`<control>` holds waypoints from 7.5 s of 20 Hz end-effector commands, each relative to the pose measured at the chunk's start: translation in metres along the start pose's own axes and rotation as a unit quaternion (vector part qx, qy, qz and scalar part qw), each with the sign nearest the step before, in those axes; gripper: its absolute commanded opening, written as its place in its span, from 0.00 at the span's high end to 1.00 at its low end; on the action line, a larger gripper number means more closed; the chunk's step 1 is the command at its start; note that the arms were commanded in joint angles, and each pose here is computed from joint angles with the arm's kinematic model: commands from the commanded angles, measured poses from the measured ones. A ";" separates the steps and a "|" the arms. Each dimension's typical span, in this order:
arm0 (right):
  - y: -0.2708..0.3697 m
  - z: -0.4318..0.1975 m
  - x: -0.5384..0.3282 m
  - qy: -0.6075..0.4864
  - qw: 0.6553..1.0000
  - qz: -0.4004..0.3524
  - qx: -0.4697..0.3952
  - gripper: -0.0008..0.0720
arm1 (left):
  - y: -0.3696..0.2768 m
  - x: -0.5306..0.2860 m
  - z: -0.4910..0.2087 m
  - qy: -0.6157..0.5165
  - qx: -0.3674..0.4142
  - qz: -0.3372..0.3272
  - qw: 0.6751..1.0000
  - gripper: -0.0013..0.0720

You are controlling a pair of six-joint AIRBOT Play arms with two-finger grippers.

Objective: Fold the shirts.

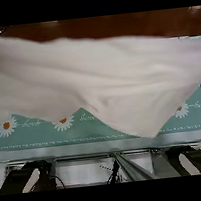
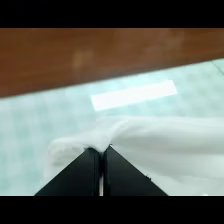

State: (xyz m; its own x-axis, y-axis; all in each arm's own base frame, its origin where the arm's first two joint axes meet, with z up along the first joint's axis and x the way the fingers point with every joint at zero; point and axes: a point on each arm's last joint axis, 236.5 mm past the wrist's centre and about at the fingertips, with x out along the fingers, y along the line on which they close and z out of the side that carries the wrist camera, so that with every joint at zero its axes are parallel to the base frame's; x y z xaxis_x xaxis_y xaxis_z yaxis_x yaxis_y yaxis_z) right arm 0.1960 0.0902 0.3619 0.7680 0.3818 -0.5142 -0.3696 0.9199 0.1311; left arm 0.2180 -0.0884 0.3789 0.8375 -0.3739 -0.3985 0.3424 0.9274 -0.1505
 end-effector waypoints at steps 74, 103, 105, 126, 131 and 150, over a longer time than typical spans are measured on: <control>-0.212 -0.268 0.359 0.245 0.839 -0.019 0.486 0.14 | 0.013 0.301 -0.320 0.287 -0.386 -0.209 0.852 0.94; -0.038 0.137 -0.081 -0.242 0.960 -0.137 -0.037 0.96 | 0.018 -0.088 0.157 -0.277 0.070 0.110 0.952 0.95; -0.021 0.122 -0.117 -0.264 0.950 -0.161 -0.043 0.96 | 0.007 -0.137 0.148 -0.307 0.096 0.155 0.934 0.95; -0.149 -0.090 0.207 0.049 0.974 -0.041 0.219 0.96 | 0.135 0.191 -0.138 0.052 -0.191 0.052 0.979 0.95; -0.203 -0.122 0.341 0.084 0.939 -0.004 0.334 0.96 | 0.164 0.293 -0.170 0.104 -0.223 0.056 0.968 0.95; -0.241 -0.236 0.257 0.249 0.877 -0.031 0.409 0.14 | 0.138 0.158 -0.362 0.504 -0.365 -0.031 0.782 0.02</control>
State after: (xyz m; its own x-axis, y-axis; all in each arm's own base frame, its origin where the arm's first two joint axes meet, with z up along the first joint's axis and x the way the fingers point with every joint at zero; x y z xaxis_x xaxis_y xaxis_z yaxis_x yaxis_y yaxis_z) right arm 0.3982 -0.0528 0.0048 0.3083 0.4705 -0.8268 0.2861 0.7830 0.5523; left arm 0.3107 -0.0058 -0.0136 0.0716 -0.5008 -0.8626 -0.2130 0.8372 -0.5037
